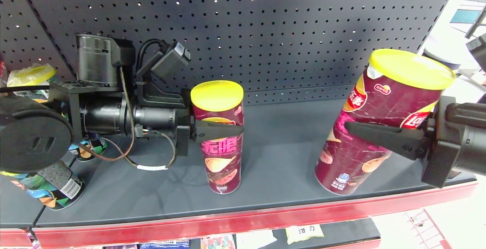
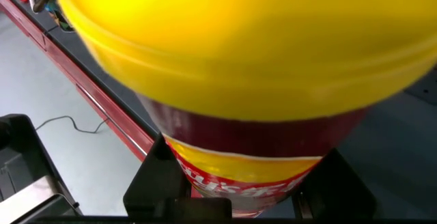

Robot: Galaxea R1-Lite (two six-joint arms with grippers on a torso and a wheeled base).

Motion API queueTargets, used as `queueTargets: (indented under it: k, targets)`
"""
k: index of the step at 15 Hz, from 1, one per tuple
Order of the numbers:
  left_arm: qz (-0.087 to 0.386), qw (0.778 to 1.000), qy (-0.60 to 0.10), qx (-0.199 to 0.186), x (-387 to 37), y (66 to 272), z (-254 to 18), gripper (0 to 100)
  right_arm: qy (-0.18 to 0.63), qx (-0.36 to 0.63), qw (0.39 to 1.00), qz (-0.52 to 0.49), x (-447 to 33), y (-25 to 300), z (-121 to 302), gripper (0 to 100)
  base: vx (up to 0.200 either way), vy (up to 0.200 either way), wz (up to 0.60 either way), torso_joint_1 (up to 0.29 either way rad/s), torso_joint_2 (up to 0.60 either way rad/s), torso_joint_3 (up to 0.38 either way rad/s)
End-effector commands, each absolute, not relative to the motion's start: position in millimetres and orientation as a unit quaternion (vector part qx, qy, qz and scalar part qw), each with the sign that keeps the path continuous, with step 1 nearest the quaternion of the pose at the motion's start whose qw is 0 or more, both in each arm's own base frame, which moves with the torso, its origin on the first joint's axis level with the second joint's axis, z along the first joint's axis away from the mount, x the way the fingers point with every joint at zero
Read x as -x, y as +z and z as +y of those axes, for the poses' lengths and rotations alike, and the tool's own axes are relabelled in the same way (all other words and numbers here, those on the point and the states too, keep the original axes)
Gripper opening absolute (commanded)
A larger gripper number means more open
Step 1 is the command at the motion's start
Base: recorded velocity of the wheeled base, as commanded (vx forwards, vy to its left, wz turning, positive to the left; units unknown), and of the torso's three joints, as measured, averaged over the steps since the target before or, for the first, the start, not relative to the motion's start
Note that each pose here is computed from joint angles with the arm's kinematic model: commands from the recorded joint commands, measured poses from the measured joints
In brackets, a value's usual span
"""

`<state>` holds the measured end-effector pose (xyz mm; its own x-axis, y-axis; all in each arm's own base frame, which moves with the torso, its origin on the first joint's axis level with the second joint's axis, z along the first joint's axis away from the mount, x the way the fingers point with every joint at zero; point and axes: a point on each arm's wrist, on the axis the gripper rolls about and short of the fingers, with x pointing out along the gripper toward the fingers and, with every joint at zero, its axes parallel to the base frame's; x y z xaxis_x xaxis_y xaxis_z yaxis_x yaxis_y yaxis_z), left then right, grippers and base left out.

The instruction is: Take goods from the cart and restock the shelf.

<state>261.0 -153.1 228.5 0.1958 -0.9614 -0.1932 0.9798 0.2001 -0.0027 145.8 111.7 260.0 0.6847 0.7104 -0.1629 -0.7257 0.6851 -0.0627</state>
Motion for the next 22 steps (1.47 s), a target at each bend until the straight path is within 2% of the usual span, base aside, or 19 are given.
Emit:
queueTargets:
  k: [1,10,16,22]
  targets:
    - [0.078,0.765,-0.637,-0.061,-258,227,-158,0,0.392,0.061,0.916,0.062,-146,260,112,0,0.000,0.000,0.00,0.000,0.00,0.000]
    - [0.076,0.756,-0.647,-0.065,-253,211,-171,0,0.392,0.061,0.916,0.063,-146,260,112,0,0.000,0.000,0.00,0.000,0.00,0.000]
    - [0.069,0.759,-0.645,-0.061,-244,219,-165,0,0.392,0.062,0.915,0.064,-146,259,112,0,0.000,0.000,0.00,0.000,0.00,0.000]
    - [0.082,0.759,-0.643,-0.057,-229,214,-156,0,0.392,0.062,0.915,0.064,-146,259,112,0,0.000,0.000,0.00,0.000,0.00,0.000]
